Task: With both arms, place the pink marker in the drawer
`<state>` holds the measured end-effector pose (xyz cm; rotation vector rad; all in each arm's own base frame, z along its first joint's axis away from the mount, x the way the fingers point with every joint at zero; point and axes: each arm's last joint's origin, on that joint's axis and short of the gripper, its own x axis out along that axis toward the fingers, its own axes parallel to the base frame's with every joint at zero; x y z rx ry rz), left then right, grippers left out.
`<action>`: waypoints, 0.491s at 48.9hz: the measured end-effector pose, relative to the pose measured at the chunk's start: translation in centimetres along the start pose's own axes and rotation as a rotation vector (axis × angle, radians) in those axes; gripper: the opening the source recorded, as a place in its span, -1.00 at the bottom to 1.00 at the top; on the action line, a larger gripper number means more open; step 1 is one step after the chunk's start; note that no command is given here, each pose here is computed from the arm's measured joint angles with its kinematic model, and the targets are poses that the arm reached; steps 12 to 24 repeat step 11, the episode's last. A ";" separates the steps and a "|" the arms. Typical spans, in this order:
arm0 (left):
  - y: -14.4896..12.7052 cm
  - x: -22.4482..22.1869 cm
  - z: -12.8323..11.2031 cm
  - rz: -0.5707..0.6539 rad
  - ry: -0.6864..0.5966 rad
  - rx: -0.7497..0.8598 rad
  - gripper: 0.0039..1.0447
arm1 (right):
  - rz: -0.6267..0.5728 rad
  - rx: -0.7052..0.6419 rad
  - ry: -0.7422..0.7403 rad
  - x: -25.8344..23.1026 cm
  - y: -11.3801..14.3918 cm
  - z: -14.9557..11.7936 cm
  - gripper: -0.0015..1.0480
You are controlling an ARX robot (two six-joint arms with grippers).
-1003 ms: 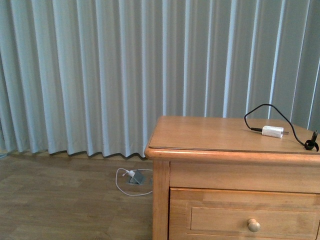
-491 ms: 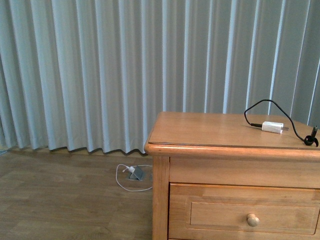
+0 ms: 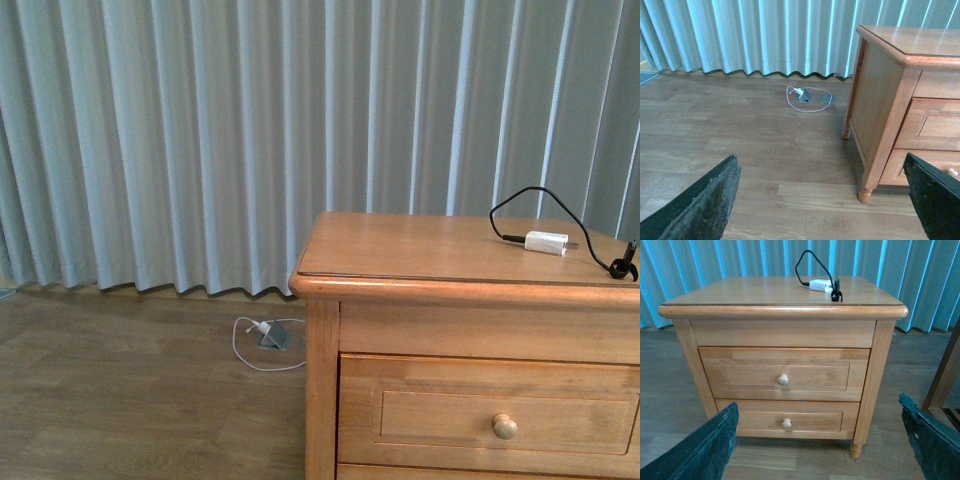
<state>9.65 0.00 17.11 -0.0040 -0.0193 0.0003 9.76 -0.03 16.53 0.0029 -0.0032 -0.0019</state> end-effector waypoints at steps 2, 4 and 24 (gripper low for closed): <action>0.0 0.0 0.0 0.000 0.000 0.000 0.89 | 0.000 0.000 0.000 0.0 0.0 0.0 0.84; 0.0 0.0 0.0 0.000 0.000 0.000 0.89 | 0.000 0.000 0.000 0.0 0.0 0.0 0.84; 0.0 0.0 0.0 0.000 0.000 0.000 0.89 | 0.000 0.000 0.000 0.0 0.0 0.0 0.84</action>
